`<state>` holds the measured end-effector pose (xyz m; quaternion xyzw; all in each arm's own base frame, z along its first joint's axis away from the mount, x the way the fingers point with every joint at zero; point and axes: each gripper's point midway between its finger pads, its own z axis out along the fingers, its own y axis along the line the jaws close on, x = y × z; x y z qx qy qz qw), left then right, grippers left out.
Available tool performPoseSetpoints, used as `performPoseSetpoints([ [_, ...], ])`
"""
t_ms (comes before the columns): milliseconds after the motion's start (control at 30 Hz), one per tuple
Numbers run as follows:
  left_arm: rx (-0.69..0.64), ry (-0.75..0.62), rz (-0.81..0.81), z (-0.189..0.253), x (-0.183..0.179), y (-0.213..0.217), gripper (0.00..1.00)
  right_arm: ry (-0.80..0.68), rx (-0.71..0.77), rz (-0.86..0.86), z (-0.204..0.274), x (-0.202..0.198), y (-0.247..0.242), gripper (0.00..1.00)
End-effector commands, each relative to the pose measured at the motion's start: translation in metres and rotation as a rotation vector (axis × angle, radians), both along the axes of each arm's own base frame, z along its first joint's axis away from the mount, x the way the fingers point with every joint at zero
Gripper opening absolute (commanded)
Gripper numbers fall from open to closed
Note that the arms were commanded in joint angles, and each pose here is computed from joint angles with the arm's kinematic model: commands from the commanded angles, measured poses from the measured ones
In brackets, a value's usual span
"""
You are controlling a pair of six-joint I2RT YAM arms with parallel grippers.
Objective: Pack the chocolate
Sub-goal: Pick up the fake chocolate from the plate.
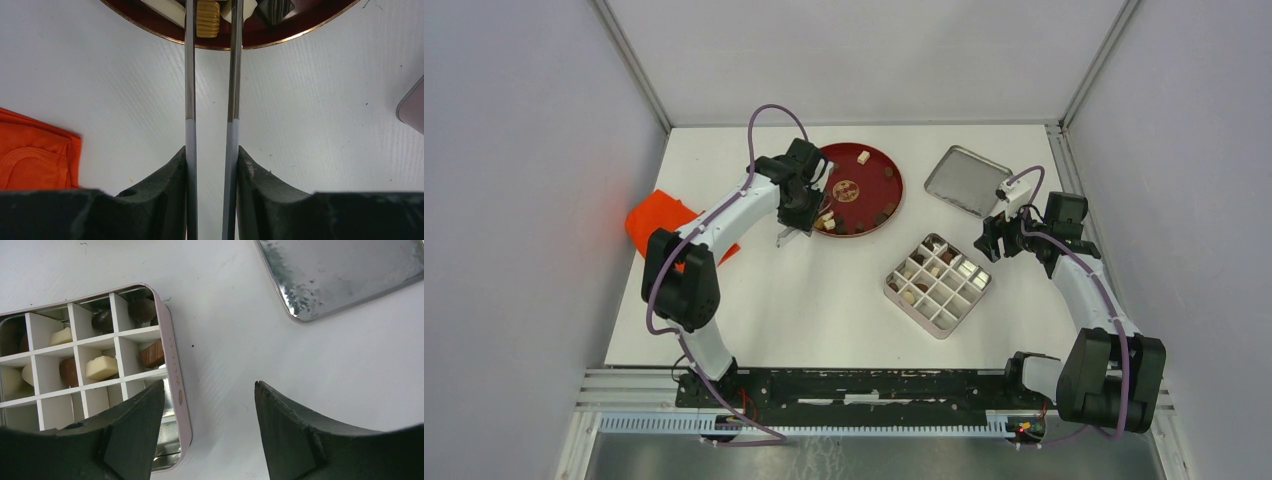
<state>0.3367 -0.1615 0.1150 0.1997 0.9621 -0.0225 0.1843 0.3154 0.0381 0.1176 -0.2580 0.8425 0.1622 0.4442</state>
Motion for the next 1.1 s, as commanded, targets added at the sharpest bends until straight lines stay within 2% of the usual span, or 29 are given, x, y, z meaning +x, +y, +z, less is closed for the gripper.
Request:
performPoseSetpoints([
  [0, -0.008, -0.031, -0.037, 0.011, 0.008, -0.002, 0.41, -0.041, -0.002, 0.018, 0.011, 0.007, 0.001, 0.72],
  [567, -0.009, -0.023, -0.033, 0.010, 0.001, 0.001, 0.42, -0.041, -0.001, 0.021, 0.011, 0.007, 0.001, 0.72],
  [1067, 0.063, 0.013, 0.001, -0.005, 0.000, 0.012, 0.42, -0.046, -0.002, 0.022, 0.012, 0.007, 0.001, 0.72],
])
